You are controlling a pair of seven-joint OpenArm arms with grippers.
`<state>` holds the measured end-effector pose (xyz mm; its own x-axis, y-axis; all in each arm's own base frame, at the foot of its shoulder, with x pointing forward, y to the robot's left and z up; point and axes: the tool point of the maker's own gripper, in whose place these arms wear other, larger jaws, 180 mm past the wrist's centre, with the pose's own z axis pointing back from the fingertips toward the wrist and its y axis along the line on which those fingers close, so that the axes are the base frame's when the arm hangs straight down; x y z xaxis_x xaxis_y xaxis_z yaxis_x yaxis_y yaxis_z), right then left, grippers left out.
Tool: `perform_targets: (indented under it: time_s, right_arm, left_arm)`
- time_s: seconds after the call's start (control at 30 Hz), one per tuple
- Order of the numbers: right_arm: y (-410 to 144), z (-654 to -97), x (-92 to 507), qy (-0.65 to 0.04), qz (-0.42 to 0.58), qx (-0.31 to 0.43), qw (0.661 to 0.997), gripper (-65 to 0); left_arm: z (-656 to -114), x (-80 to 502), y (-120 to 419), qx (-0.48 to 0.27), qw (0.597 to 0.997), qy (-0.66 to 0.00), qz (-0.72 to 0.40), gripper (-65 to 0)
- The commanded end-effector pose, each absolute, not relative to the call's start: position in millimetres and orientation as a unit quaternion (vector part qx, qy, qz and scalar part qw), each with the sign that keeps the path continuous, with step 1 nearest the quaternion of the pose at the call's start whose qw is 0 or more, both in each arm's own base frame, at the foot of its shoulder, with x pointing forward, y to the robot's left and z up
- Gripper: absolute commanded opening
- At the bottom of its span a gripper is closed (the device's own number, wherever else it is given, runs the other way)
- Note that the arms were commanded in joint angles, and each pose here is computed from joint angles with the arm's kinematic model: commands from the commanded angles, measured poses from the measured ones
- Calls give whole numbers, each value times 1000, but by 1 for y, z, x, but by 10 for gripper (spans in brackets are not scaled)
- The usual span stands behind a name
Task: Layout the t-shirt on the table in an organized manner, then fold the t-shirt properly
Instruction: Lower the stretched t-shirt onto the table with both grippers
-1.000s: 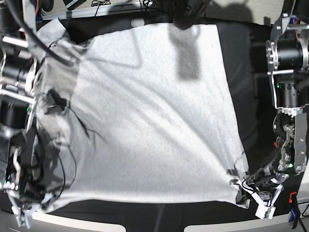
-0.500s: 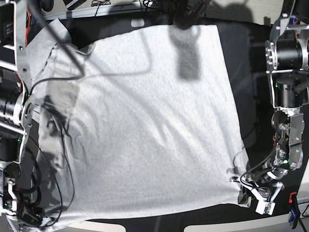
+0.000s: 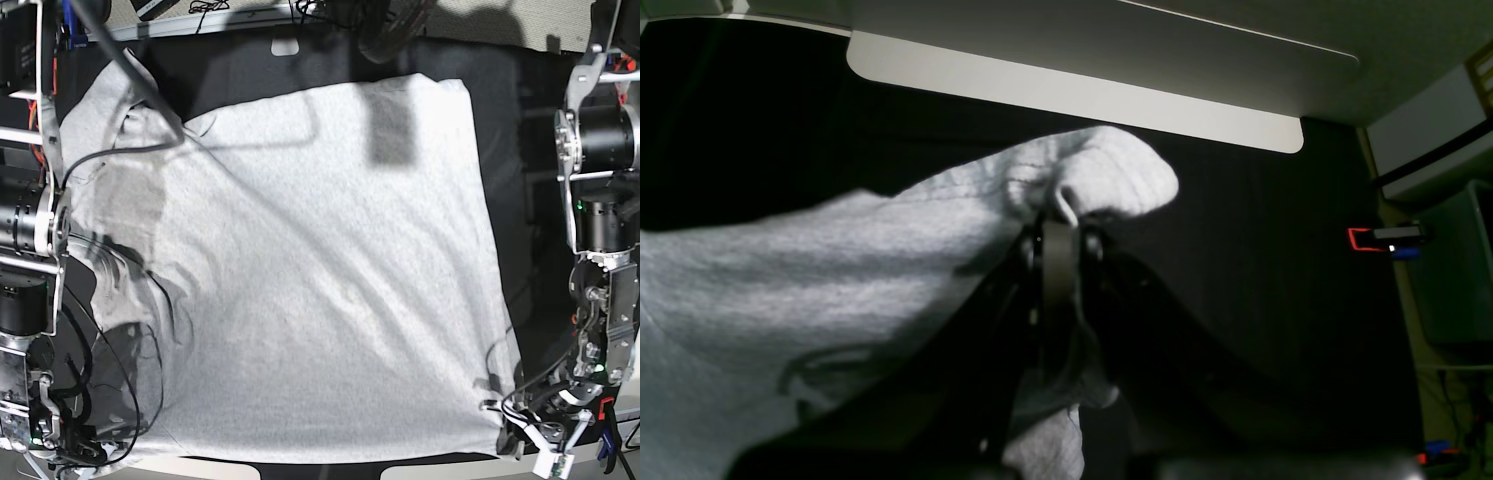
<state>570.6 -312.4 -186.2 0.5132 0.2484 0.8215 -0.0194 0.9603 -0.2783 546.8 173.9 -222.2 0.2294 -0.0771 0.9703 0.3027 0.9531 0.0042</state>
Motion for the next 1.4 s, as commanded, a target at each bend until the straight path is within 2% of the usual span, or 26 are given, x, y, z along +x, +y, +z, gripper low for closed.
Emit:
perform_targets:
  time_s: [0.0, 0.27, 0.47, 0.63, 1.2, 1.23, 1.3, 1.33, 1.37]
  right_arm:
    - [-317, -145, 581, -530, 72, -127, 835, -650]
    - [-315, -134, 586, -555, 82, -136, 816, -650]
    - [-309, -133, 588, -563, 85, -131, 812, -650]
    - [-308, -131, 589, -568, 86, -129, 808, -650]
    - [-308, -131, 589, -567, 88, -133, 808, -650]
    - [-309, -130, 590, -568, 92, -140, 806, -615]
    - [-312, -129, 589, -567, 100, -155, 803, -428]
    - [-313, -129, 589, -564, 103, -162, 803, -362]
    - [-314, -129, 589, -563, 104, -163, 803, -327]
  left_arm:
    - [-193, 556, 175, -89, 755, -638, -124, -650]
    - [-195, 556, 140, -97, 725, -659, -176, -650]
    - [-199, 558, 149, -58, 731, -653, -188, -650]
    - [-197, 566, 175, -5, 739, -661, -134, -650]
    - [-197, 566, 175, -4, 739, -661, -132, -650]
    - [-197, 566, 175, -4, 739, -661, -132, -650]
    - [-197, 566, 175, -4, 739, -661, -132, -650]
    - [-197, 566, 175, -4, 739, -661, -132, -650]
    - [-197, 566, 175, -4, 739, -661, -132, -650]
